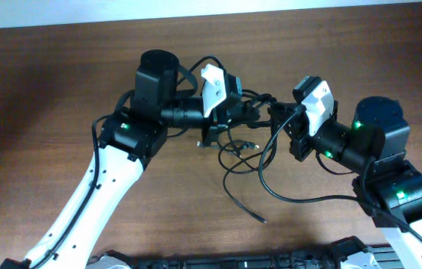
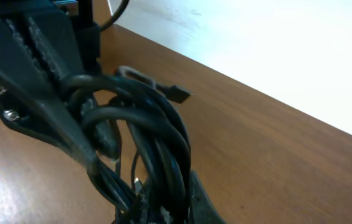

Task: Untangle cables

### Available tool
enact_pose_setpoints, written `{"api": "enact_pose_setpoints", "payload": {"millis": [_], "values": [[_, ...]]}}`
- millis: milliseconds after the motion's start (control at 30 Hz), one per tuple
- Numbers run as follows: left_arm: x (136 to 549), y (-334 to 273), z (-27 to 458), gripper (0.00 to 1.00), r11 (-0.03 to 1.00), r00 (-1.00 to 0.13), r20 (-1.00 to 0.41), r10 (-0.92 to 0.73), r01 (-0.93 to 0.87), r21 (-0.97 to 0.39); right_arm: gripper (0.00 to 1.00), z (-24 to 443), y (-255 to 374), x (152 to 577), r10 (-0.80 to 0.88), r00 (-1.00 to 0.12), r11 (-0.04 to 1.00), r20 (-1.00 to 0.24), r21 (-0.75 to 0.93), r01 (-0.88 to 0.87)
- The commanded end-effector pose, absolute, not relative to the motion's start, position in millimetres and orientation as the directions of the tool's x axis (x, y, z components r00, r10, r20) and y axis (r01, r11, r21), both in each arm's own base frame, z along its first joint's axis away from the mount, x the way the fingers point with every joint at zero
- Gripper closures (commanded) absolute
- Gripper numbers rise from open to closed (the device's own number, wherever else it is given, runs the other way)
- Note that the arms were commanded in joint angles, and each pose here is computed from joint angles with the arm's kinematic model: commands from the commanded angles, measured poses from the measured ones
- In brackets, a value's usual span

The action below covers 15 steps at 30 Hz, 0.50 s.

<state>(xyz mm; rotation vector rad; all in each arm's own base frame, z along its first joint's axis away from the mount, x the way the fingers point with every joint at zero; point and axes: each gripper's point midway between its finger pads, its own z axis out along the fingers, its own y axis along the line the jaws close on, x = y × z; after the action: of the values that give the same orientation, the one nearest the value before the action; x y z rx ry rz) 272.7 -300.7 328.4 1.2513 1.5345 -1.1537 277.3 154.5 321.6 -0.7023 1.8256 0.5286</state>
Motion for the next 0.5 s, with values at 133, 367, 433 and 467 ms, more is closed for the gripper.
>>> {"api": "enact_pose_setpoints", "payload": {"millis": [133,367,433,467], "values": [[351,-261,320,1.00,0.625,-0.537,-0.843,0.031,0.669,-0.403,0.96,329,152,277,-0.180,-0.277,0.746,-0.944,0.052,-0.663],[351,-261,319,1.00,0.625,-0.591,-0.807,-0.015,0.624,-0.469,0.96,329,152,277,-0.180,-0.276,0.747,-0.944,0.051,-0.663],[349,-263,319,1.00,0.613,-0.593,-0.805,-0.010,0.632,-0.474,0.96,329,152,278,-0.180,-0.276,0.748,-0.944,0.051,-0.662],[346,-265,320,1.00,0.596,-0.583,-0.812,0.006,0.654,-0.465,0.95,329,150,279,-0.181,-0.277,0.755,-0.944,0.048,-0.654]]}}
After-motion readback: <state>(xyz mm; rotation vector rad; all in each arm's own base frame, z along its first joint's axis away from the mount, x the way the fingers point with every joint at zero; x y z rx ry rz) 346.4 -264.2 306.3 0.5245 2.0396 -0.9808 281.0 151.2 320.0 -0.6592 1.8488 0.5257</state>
